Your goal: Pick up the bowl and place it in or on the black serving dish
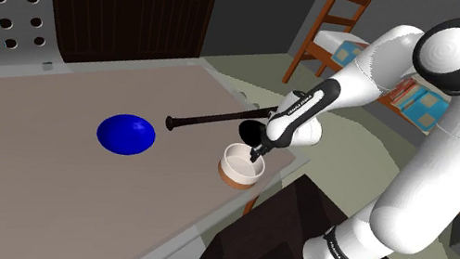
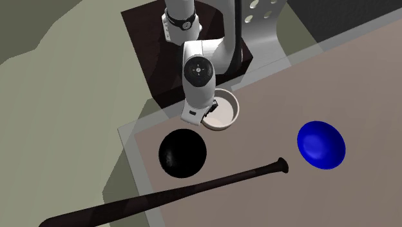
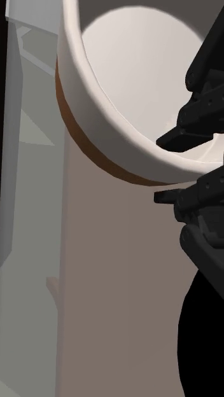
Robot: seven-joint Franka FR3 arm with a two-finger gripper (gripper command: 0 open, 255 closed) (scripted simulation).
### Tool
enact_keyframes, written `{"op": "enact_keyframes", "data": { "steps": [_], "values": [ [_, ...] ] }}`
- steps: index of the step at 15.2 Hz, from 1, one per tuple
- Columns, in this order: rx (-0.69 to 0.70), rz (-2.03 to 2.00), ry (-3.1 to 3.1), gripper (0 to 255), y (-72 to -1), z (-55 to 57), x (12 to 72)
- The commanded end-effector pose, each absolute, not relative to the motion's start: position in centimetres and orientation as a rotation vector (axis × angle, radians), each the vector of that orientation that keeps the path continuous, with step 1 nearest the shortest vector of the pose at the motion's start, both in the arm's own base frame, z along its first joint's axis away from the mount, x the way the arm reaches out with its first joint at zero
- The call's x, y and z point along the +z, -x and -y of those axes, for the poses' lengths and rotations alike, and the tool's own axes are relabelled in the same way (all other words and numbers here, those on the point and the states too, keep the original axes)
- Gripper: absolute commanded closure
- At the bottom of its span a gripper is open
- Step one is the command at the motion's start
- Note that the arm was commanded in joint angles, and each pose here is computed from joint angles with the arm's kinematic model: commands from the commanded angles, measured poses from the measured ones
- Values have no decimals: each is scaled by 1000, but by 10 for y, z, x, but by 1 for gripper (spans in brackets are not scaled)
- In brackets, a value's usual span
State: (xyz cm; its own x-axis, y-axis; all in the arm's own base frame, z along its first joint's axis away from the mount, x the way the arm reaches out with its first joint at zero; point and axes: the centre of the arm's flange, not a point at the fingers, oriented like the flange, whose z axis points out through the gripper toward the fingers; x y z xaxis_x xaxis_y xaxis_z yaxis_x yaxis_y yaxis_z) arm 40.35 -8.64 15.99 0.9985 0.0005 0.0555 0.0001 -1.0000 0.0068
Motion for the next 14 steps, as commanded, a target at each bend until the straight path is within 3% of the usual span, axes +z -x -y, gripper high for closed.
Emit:
{"op": "enact_keyframes", "data": {
  "steps": [1, 14],
  "values": [
    [87, 0, -3134, 255, -403, 86, 160],
    [87, 0, -3134, 255, -403, 86, 192]
  ]
}}
